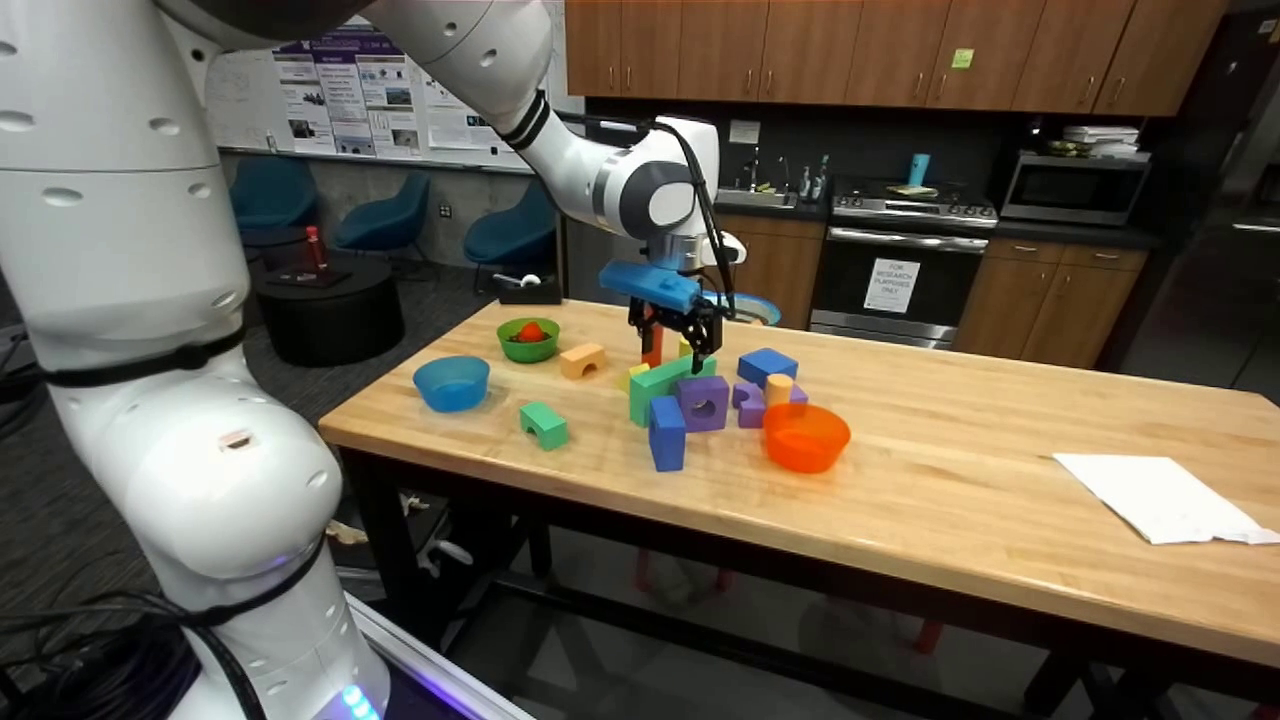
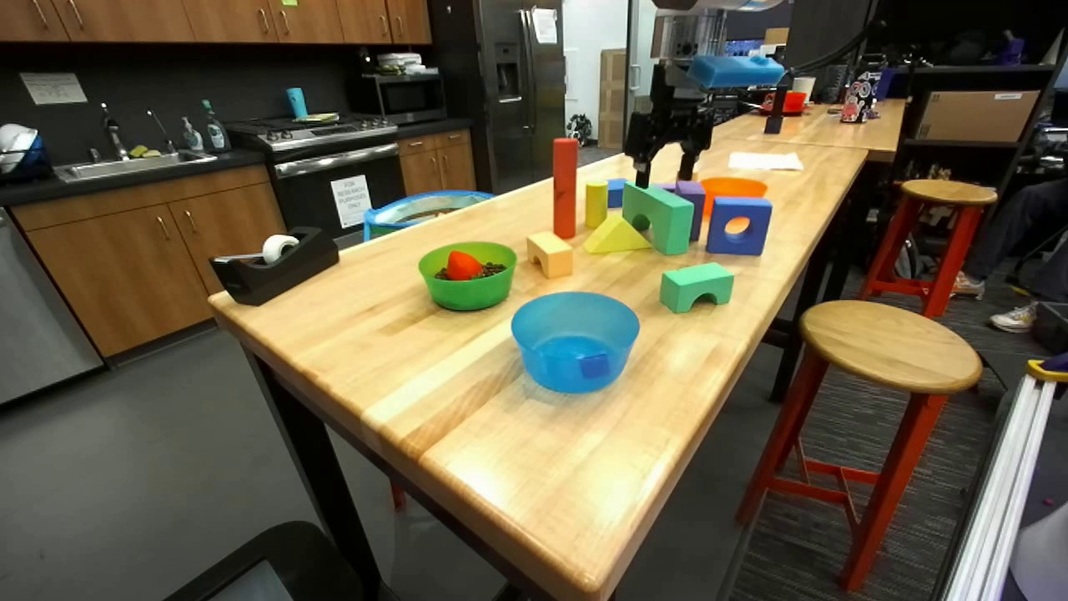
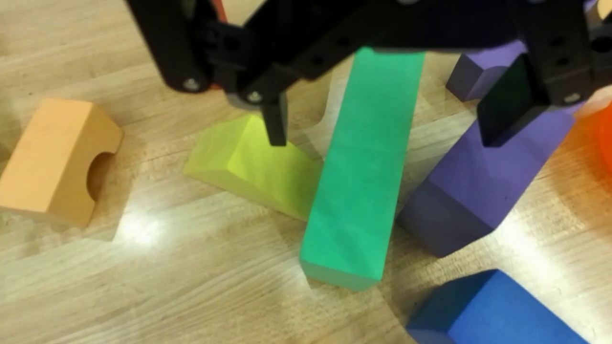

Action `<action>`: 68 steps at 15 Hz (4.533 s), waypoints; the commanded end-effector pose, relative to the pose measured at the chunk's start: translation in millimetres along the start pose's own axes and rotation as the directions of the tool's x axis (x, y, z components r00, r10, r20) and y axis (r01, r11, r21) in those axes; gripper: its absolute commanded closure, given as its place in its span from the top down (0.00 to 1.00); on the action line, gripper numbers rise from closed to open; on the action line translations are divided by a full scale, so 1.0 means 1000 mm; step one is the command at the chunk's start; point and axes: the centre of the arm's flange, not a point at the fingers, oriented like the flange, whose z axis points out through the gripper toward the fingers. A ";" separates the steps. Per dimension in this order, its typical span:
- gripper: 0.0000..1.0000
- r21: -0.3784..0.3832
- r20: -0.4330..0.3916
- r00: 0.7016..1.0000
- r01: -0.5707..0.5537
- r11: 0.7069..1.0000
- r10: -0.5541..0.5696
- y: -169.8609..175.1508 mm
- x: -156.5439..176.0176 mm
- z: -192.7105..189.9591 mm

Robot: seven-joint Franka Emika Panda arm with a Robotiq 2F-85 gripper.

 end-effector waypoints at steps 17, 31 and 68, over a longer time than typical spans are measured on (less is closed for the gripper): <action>1.00 -0.018 0.000 1.000 -0.007 1.000 0.007 -0.012 0.033 0.017; 0.82 -0.019 0.048 0.997 -0.060 0.998 0.061 0.017 0.033 0.036; 0.16 -0.056 0.029 0.910 0.414 0.908 -0.413 -0.067 -0.117 0.001</action>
